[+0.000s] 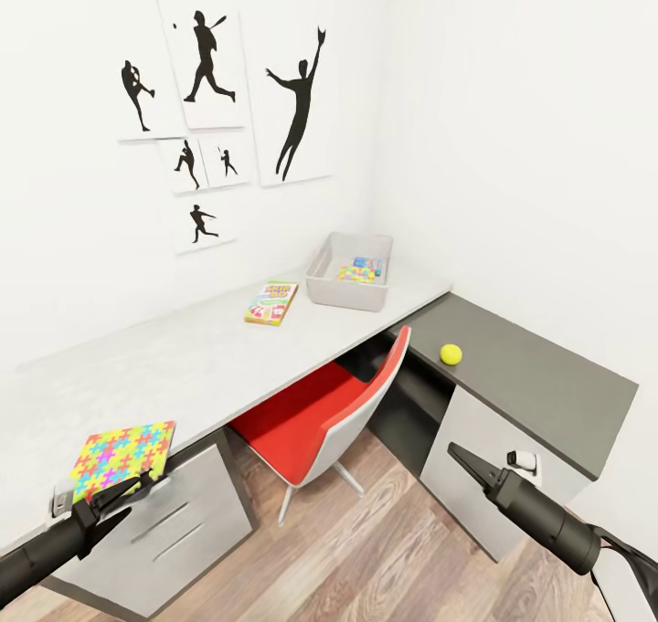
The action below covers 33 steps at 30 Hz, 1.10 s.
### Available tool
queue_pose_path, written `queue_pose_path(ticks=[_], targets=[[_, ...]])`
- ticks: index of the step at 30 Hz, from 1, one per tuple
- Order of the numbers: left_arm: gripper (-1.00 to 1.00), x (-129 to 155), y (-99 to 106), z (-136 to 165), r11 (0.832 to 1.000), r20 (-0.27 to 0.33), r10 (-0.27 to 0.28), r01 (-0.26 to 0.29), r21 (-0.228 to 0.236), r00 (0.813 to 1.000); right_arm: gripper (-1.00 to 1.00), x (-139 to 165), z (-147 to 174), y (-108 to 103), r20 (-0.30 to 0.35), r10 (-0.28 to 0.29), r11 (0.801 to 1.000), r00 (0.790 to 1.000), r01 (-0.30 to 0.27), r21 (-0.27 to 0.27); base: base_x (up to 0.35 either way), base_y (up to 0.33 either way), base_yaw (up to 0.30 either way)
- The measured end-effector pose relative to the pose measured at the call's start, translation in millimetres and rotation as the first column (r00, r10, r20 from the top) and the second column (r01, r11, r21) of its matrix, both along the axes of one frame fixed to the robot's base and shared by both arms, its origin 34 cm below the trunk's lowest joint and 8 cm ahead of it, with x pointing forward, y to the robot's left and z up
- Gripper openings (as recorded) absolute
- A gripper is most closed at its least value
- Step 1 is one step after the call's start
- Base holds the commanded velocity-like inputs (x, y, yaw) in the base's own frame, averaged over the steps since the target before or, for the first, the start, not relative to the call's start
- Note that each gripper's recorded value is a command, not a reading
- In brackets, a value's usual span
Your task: Put all the toys in the child's room - the three board games (two on the bed and one on the table), the two jigsaw puzzles on the table, and the tennis ball on the table - inside the toy box on the table in the child's room.
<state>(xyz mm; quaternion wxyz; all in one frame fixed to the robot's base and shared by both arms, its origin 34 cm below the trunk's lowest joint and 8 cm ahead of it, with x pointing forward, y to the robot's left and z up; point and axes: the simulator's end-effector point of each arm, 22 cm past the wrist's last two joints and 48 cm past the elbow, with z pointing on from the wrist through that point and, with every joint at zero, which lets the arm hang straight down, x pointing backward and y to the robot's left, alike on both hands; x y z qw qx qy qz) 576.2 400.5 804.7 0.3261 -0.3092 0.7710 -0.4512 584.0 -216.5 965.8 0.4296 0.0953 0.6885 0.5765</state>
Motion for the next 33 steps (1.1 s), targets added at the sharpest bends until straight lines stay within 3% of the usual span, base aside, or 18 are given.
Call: queue_pose_path(ticks=[33], targets=[[1.00, 0.1, 0.4, 0.4, 1.000, 0.001, 0.002, -0.002, -0.001, 1.000, 1.00, -0.1, -0.1, 0.1, -0.001, 0.001, 1.000, 1.000, -0.001, 0.000, 0.025, 0.002, 0.000]])
